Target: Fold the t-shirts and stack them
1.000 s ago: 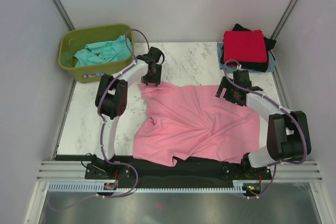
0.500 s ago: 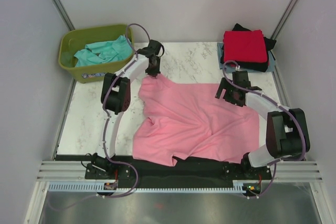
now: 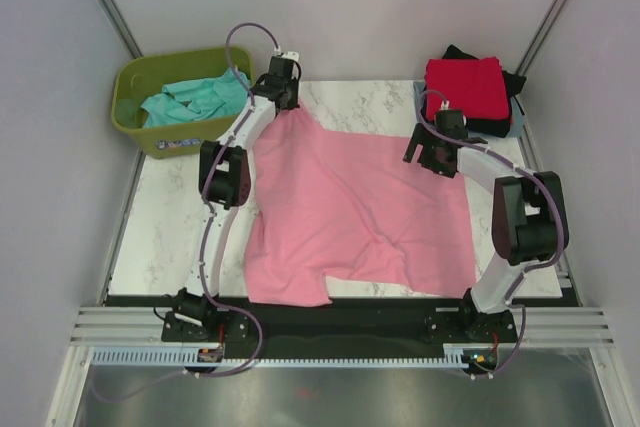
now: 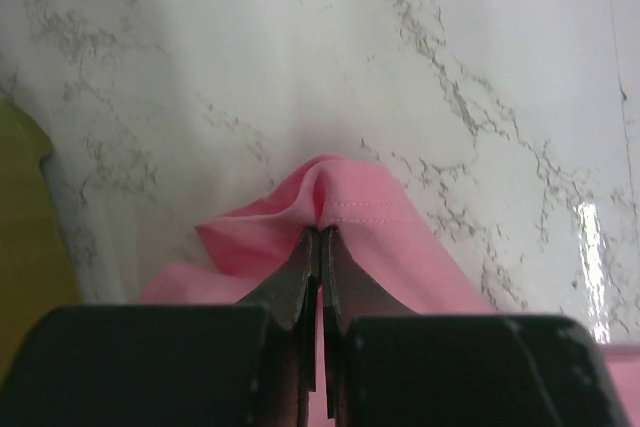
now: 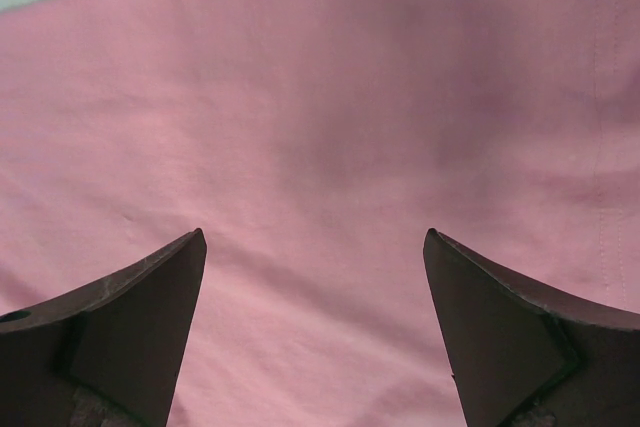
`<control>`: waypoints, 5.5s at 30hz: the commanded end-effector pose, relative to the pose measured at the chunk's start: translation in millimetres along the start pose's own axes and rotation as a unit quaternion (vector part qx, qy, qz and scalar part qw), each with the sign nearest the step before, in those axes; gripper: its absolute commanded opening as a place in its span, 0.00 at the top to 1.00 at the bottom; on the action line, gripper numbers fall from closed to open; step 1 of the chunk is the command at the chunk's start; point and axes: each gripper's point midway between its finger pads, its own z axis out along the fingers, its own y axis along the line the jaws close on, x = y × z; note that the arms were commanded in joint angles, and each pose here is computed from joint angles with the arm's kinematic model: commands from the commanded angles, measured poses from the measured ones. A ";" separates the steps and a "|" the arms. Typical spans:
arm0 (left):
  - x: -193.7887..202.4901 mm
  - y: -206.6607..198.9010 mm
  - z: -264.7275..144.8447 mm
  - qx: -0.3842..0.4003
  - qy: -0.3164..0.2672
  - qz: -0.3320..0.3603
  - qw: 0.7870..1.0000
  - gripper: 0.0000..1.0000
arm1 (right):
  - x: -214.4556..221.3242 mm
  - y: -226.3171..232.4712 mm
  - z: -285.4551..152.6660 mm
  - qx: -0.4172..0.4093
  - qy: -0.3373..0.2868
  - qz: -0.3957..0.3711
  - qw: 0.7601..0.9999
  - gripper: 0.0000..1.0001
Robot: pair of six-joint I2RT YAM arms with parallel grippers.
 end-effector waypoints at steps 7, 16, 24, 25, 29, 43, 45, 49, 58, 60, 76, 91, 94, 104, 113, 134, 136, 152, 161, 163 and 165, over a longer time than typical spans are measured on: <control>-98.2 -7.8 24.2 0.016 -0.223 0.011 0.975 0.93 | -53.5 26.4 -3.5 -0.035 -0.056 -0.011 0.998 0.02; -145.4 -32.0 -56.2 0.024 -0.259 0.011 0.965 0.00 | -52.0 38.9 -19.4 -0.071 -0.073 -0.038 0.994 0.02; -105.3 -27.3 -216.7 0.024 -0.185 -0.052 0.981 0.00 | -29.3 55.7 -61.5 -0.098 -0.099 -0.051 0.989 0.02; -82.5 -17.6 -244.0 0.018 -0.170 -0.082 0.982 0.00 | -18.2 57.8 -68.0 -0.106 -0.096 -0.053 0.988 0.02; 16.1 -4.5 -286.1 0.013 -0.089 -0.112 0.990 0.03 | 31.4 82.0 -86.0 -0.170 -0.062 -0.077 0.980 0.02; 271.2 -11.3 -347.9 0.027 0.174 -0.226 0.958 0.14 | 129.7 -32.1 -127.6 0.010 -0.059 0.054 0.997 0.02; 288.7 -10.4 -352.1 0.019 0.193 -0.227 0.954 0.14 | 135.9 -26.9 -126.6 -0.003 -0.040 0.054 0.998 0.02; 298.2 -11.8 -363.0 0.004 0.200 -0.226 0.953 0.15 | 133.4 -12.8 -127.0 -0.030 -0.033 0.047 0.998 0.02; 344.7 -36.9 -395.7 0.007 0.245 -0.259 0.934 0.21 | 123.3 -8.5 -125.5 -0.026 -0.038 0.017 0.999 0.02; 354.3 -37.0 -400.2 -0.002 0.253 -0.243 0.937 0.22 | 125.7 -9.1 -124.0 -0.026 -0.033 0.010 0.999 0.02; 363.8 -29.0 -358.6 -0.076 0.198 -0.235 0.948 0.26 | 135.2 -26.2 -128.4 -0.014 -0.042 0.008 0.999 0.02; 349.1 -22.7 -339.4 -0.044 0.145 -0.255 0.955 0.17 | 156.0 -34.2 -120.4 -0.001 -0.012 0.039 0.999 0.02; 348.0 -21.4 -336.6 -0.048 0.140 -0.248 0.958 0.22 | 165.4 -42.9 -117.4 0.020 0.002 0.045 0.999 0.02; 254.0 -45.1 -311.9 0.033 0.069 -0.217 0.973 0.91 | 172.8 -59.8 -115.1 0.078 0.020 0.062 0.995 0.02; 186.4 -27.7 -294.1 0.074 0.053 -0.265 0.960 0.88 | 186.8 -81.6 -122.0 0.140 0.036 0.100 0.984 0.02; 199.3 -5.0 -321.8 0.106 0.062 -0.302 0.945 0.86 | 219.5 -44.2 -137.1 0.104 0.082 0.082 0.988 0.02; 194.0 -7.1 -324.9 0.114 0.058 -0.299 0.946 0.86 | 219.0 -43.7 -129.1 0.107 0.074 0.085 0.988 0.02; 211.2 1.1 -324.5 0.098 0.071 -0.291 0.949 0.85 | 58.6 -5.8 -36.8 0.119 -0.029 -0.034 0.992 0.02; 218.6 -10.0 -309.8 0.117 0.080 -0.318 0.938 0.86 | 71.2 -46.3 -118.3 0.160 -0.053 0.023 0.985 0.02; 219.8 -10.0 -307.5 0.117 0.079 -0.318 0.937 0.86 | 99.3 -55.7 -129.6 0.131 -0.053 0.081 0.987 0.02; 219.9 -11.8 -306.3 0.120 0.081 -0.317 0.937 0.86 | 113.7 -63.3 -132.6 0.123 -0.053 0.109 0.985 0.02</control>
